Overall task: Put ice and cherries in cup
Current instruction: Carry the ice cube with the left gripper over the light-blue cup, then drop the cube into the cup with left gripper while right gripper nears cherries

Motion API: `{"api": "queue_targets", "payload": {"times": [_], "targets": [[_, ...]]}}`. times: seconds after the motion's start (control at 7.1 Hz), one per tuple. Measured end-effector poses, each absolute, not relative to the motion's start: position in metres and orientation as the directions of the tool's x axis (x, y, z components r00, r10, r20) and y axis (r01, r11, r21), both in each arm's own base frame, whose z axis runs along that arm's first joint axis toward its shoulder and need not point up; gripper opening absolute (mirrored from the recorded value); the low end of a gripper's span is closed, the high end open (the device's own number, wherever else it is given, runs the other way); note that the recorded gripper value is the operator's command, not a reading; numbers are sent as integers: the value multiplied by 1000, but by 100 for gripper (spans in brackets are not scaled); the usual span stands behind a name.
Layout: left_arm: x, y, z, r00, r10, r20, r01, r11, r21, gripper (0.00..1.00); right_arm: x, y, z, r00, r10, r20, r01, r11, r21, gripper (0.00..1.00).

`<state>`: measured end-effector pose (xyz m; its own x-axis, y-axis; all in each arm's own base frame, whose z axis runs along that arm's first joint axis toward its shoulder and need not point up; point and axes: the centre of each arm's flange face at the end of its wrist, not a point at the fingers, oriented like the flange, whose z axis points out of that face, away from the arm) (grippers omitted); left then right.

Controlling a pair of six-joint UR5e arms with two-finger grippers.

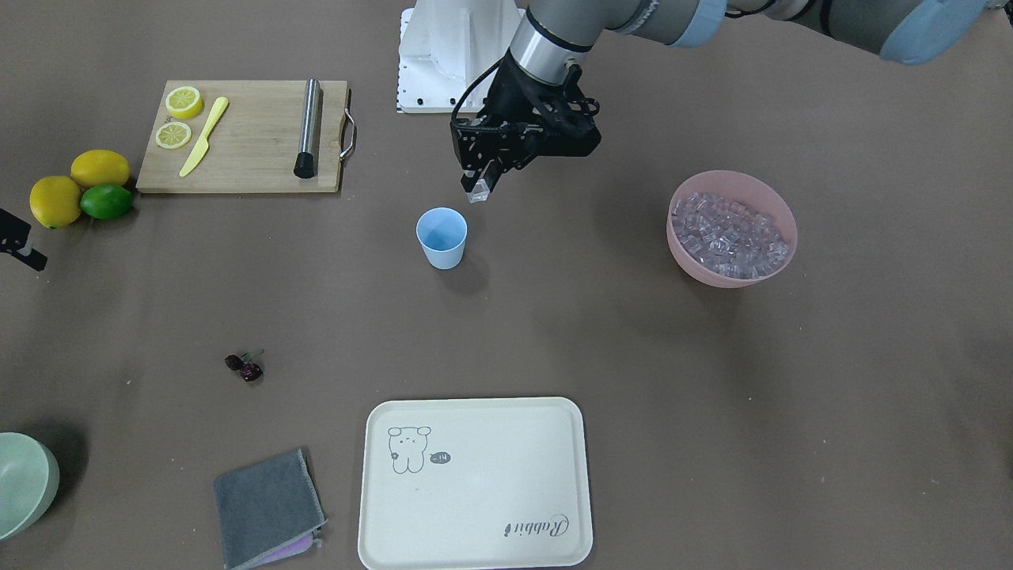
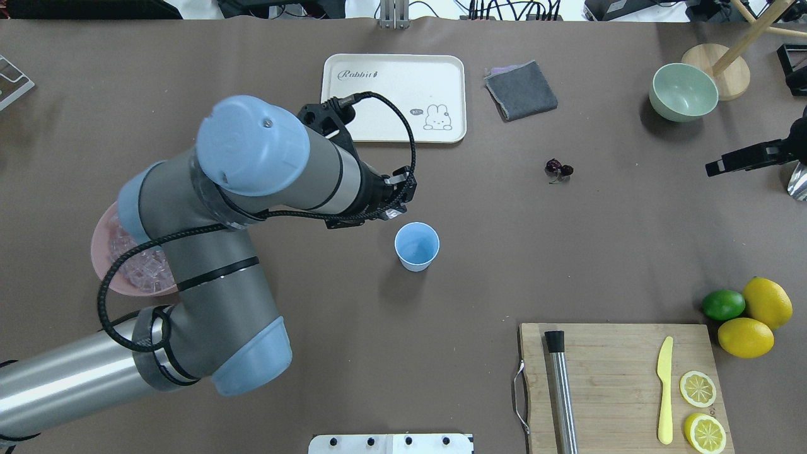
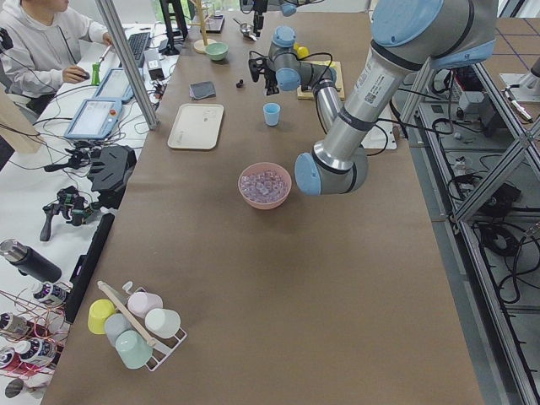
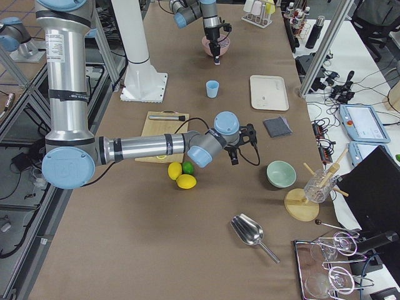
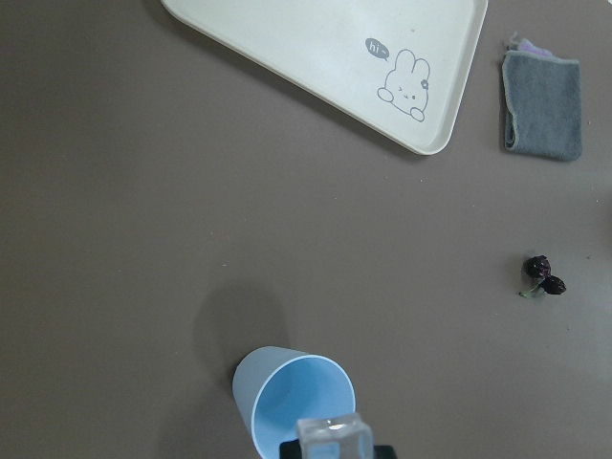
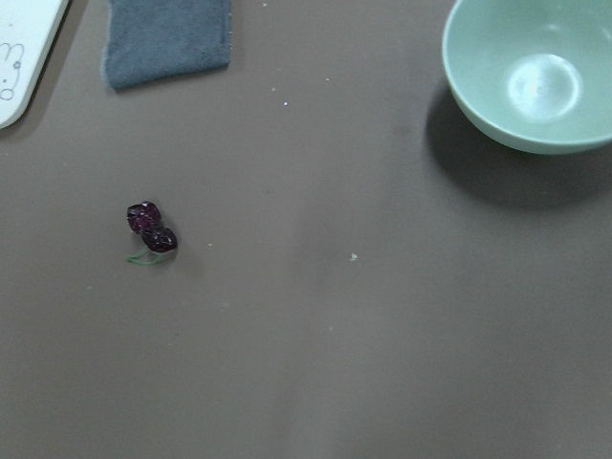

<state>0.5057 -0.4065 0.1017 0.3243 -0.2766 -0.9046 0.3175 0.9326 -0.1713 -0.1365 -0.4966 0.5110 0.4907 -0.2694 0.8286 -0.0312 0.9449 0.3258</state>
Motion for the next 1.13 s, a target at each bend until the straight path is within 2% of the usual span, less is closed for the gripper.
{"api": "queue_targets", "payload": {"times": [0.42, 0.56, 0.7, 0.99, 1.13], "targets": [[550, -399, 107, 367, -271, -890, 326, 933, -149, 0, -161, -470, 462, 430, -338, 837, 4, 928, 373, 100], [561, -394, 108, 374, -265, -889, 330, 933, -140, 35, -162, -458, 454, 416, -351, 839, 13, 925, 380, 100], [567, -391, 109, 376, -257, -890, 332, 934, -129, 61, -162, -446, 449, 400, -361, 842, 26, 923, 384, 100], [573, -393, 113, 387, -213, -897, 321, 943, -86, 93, -158, -420, 439, 367, -381, 849, 52, 919, 390, 100], [573, -396, 115, 390, -202, -898, 321, 944, -73, 94, -158, -412, 440, 363, -381, 851, 64, 921, 385, 100]]}}
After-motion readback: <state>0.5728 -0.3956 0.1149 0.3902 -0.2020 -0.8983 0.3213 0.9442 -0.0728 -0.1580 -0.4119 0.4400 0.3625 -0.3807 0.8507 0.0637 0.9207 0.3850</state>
